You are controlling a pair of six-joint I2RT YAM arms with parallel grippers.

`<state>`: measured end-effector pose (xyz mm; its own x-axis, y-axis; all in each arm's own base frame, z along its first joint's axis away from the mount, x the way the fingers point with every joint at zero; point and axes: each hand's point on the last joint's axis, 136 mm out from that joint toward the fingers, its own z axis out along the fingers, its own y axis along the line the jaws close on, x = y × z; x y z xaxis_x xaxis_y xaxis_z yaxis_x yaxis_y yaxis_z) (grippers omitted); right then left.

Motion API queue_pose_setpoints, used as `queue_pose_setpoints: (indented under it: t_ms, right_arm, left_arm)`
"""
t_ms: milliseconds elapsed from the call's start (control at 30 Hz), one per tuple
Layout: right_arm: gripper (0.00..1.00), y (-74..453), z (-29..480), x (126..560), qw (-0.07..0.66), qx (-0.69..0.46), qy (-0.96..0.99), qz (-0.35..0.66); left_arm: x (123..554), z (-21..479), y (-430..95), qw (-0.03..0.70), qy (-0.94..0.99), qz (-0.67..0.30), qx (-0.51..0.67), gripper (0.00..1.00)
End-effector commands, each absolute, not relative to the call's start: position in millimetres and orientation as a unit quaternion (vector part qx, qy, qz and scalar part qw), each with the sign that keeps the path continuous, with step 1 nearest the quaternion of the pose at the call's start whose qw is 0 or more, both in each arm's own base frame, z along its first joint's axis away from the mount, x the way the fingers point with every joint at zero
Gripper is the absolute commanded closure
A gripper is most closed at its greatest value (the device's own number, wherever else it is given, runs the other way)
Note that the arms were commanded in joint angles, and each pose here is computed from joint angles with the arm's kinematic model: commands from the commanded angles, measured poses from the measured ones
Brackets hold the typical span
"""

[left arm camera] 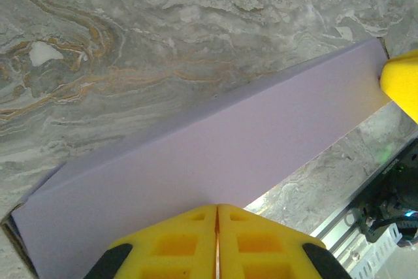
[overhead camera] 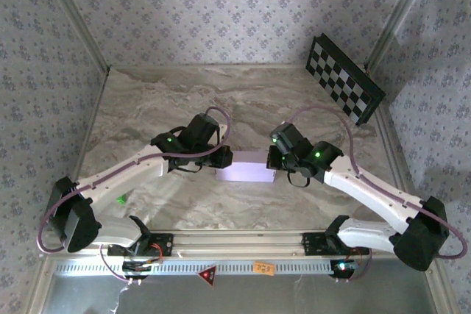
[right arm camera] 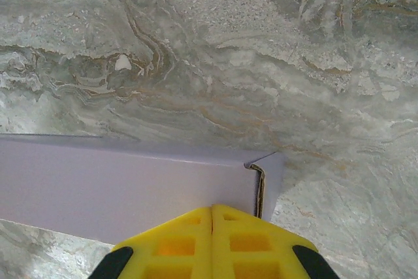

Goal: Fold the paper box

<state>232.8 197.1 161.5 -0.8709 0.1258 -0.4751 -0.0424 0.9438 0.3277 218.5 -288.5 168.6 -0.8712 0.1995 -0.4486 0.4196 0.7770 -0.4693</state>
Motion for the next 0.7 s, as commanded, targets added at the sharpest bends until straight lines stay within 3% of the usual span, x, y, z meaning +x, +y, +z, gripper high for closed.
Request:
queue_pose_setpoints:
  t_ms: [0, 267, 667]
  right_arm:
    - [0.94, 179, 122, 211, 0.187, 0.025, 0.975, 0.118]
    - [0.94, 176, 127, 215, 0.199, 0.029, 0.973, 0.116]
    - [0.94, 172, 129, 215, 0.204, 0.031, 0.972, 0.112]
  left_arm:
    - [215, 170, -279, 0.191, 0.929, -0.272, 0.163, 0.9]
    - [226, 199, -262, 0.244, 0.925, -0.239, 0.167, 0.91]
    - [213, 124, -236, 0.176, 0.957, -0.179, 0.143, 0.96]
